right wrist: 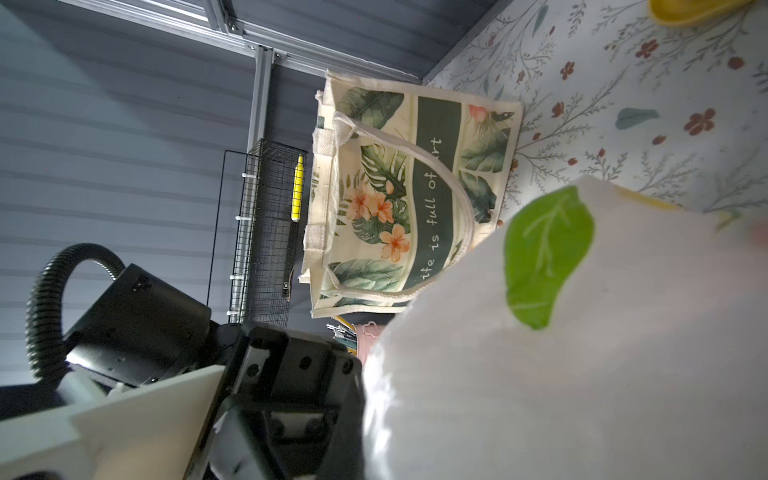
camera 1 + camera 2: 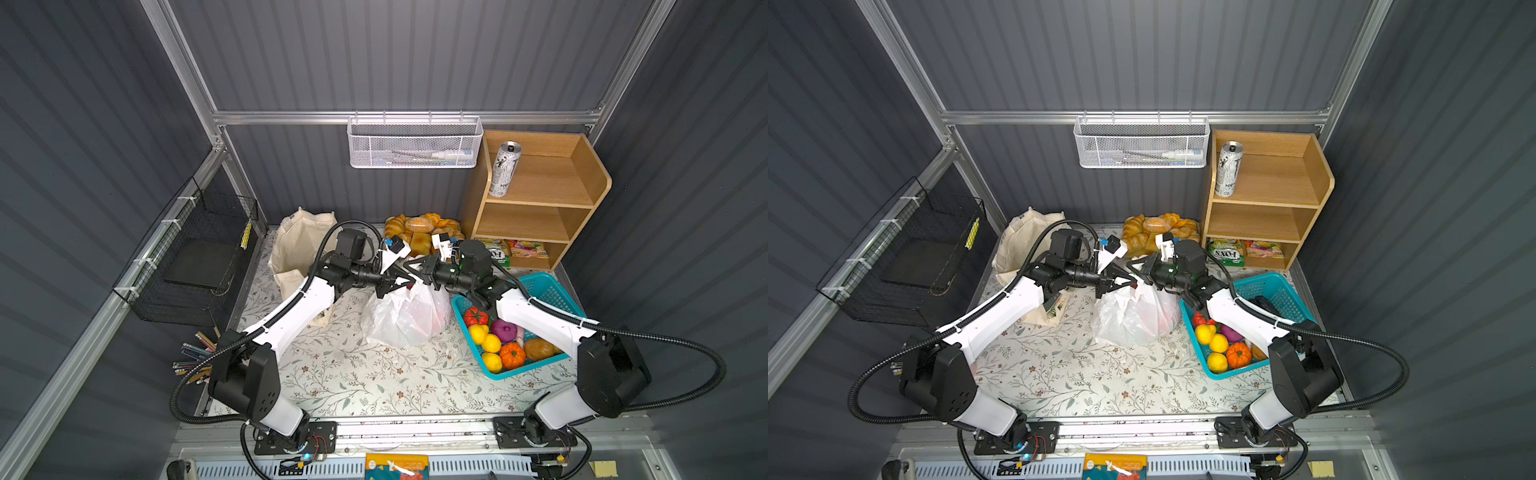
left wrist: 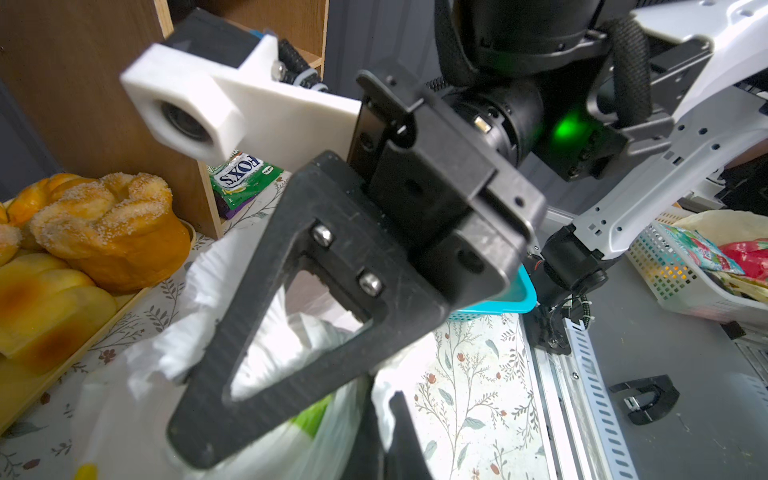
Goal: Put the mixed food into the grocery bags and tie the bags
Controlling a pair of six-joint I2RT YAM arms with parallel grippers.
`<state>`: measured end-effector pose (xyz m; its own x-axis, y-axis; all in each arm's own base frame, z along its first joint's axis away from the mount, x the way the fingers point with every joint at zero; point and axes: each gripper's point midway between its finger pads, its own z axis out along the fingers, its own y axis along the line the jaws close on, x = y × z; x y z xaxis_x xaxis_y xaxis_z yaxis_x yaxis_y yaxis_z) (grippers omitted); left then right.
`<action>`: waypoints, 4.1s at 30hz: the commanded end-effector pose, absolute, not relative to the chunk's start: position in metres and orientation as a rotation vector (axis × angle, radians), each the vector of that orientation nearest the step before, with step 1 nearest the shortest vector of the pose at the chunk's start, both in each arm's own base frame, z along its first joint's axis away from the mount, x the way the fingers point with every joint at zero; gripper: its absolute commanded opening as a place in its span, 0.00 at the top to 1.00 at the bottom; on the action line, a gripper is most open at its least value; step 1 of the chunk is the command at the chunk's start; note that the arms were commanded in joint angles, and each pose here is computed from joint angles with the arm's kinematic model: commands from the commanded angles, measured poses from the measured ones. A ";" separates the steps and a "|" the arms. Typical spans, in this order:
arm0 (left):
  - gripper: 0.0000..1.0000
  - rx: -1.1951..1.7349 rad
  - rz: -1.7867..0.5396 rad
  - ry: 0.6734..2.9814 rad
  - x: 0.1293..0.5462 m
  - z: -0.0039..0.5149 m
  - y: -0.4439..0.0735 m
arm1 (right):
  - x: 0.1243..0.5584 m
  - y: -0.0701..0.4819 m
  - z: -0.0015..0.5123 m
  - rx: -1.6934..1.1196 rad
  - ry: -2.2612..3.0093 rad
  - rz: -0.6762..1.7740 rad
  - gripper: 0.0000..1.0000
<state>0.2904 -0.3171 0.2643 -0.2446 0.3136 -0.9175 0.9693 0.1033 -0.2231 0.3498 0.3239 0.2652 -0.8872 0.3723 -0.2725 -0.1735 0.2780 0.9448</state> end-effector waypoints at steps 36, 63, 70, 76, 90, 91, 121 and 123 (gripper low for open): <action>0.74 0.994 -1.182 1.818 0.272 0.182 -0.342 | 0.332 0.291 0.291 -0.186 1.709 1.792 0.87; 0.62 0.782 -1.253 1.643 0.301 0.299 -0.293 | 0.310 0.286 0.281 -0.306 1.688 1.831 1.00; 0.61 0.719 -1.417 1.587 0.303 0.295 -0.302 | 0.309 0.286 0.281 -0.316 1.678 1.831 1.00; 0.61 0.720 -1.447 1.600 0.301 0.286 -0.311 | 0.310 0.286 0.281 -0.313 1.676 1.828 1.00; 0.68 0.741 -1.461 1.606 0.298 0.272 -0.324 | 0.311 0.285 0.280 -0.300 1.678 1.825 1.00; 0.71 0.739 -1.462 1.604 0.297 0.272 -0.323 | 0.311 0.285 0.279 -0.301 1.678 1.825 1.00; 0.60 0.667 -1.537 1.571 0.304 0.266 -0.327 | 0.310 0.283 0.279 -0.292 1.675 1.820 1.00; 0.63 0.671 -1.545 1.567 0.303 0.266 -0.327 | 0.310 0.283 0.279 -0.294 1.673 1.820 1.00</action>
<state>0.3103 -0.3239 0.2655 -0.5275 -0.1771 -0.8309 0.8214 0.1434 -0.5521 0.3149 0.2838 0.2678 -0.8004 0.2971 -0.5206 -0.5356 0.0356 0.8438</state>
